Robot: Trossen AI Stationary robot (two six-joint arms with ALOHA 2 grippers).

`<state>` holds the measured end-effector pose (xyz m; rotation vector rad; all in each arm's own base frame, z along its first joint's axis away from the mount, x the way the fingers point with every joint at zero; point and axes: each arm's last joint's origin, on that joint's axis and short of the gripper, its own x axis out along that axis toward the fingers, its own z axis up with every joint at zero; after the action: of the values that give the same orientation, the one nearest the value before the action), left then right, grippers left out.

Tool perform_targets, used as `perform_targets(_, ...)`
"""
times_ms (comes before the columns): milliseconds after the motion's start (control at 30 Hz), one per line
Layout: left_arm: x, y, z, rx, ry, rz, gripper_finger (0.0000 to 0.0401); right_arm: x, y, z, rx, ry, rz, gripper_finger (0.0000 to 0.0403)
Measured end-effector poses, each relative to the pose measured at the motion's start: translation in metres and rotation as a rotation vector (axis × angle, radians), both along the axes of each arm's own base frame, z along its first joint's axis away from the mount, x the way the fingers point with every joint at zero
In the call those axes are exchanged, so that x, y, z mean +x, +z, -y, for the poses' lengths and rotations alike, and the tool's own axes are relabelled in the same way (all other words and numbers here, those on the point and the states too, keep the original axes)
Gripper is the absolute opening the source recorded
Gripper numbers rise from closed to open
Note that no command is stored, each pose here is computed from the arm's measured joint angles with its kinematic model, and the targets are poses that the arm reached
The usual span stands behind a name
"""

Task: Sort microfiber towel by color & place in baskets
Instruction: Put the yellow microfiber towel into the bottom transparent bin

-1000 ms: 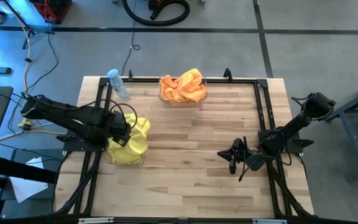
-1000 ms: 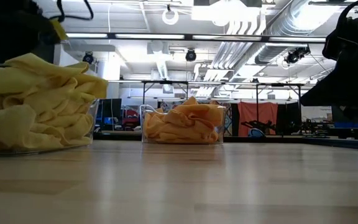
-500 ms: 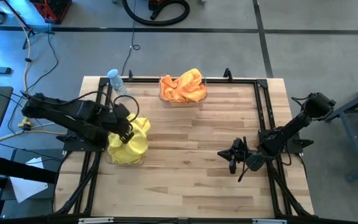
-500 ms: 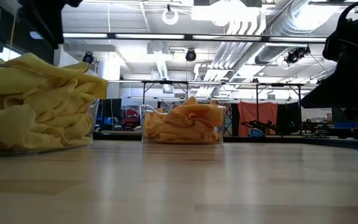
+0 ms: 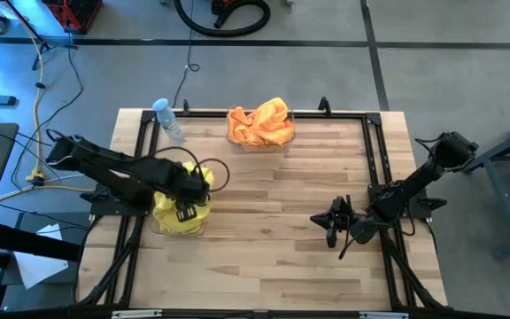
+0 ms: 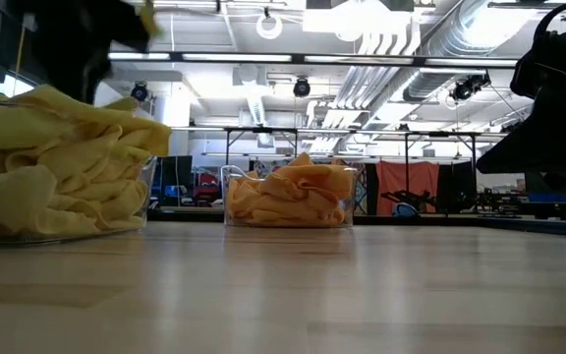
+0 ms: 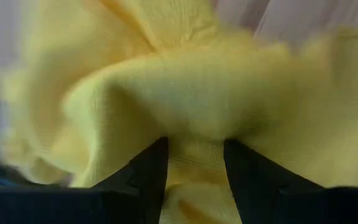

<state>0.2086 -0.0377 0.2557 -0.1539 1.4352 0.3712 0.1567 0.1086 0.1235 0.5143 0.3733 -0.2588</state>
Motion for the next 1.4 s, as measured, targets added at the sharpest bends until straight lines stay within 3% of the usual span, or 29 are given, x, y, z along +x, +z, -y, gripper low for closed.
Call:
perform_targets(100,-0.006,-0.031,0.000,-0.029,-0.018,-0.032,0.0145,0.000,0.000,0.000,0.000,0.001,0.000,0.0002)
perform_targets(300,-0.016,-0.083,-0.003,-0.099,-0.021,0.079,0.0144,-0.001,-0.001,0.000,-0.009,0.002,-0.011,0.0002)
perform_targets(500,-0.022,-0.099,-0.011,-0.139,0.067,0.067,0.0144,-0.001,-0.001,0.000,-0.011,0.001,-0.015,0.0002)
perform_targets(733,-0.016,-0.074,-0.011,-0.140,0.092,0.071,0.0144,-0.001,-0.002,0.001,0.002,-0.009,-0.021,0.0002)
perform_targets(967,-0.019,-0.030,-0.012,-0.078,0.173,-0.028,0.0144,-0.002,-0.002,0.001,0.000,-0.009,-0.023,0.0002)
perform_targets(1267,-0.011,0.012,-0.007,-0.055,0.129,0.053,0.0144,-0.002,-0.004,0.002,-0.013,-0.009,-0.038,0.0002)
perform_targets(1400,-0.005,0.022,-0.008,0.021,0.076,0.126,0.0144,-0.002,-0.004,0.002,-0.013,-0.009,-0.038,0.0002)
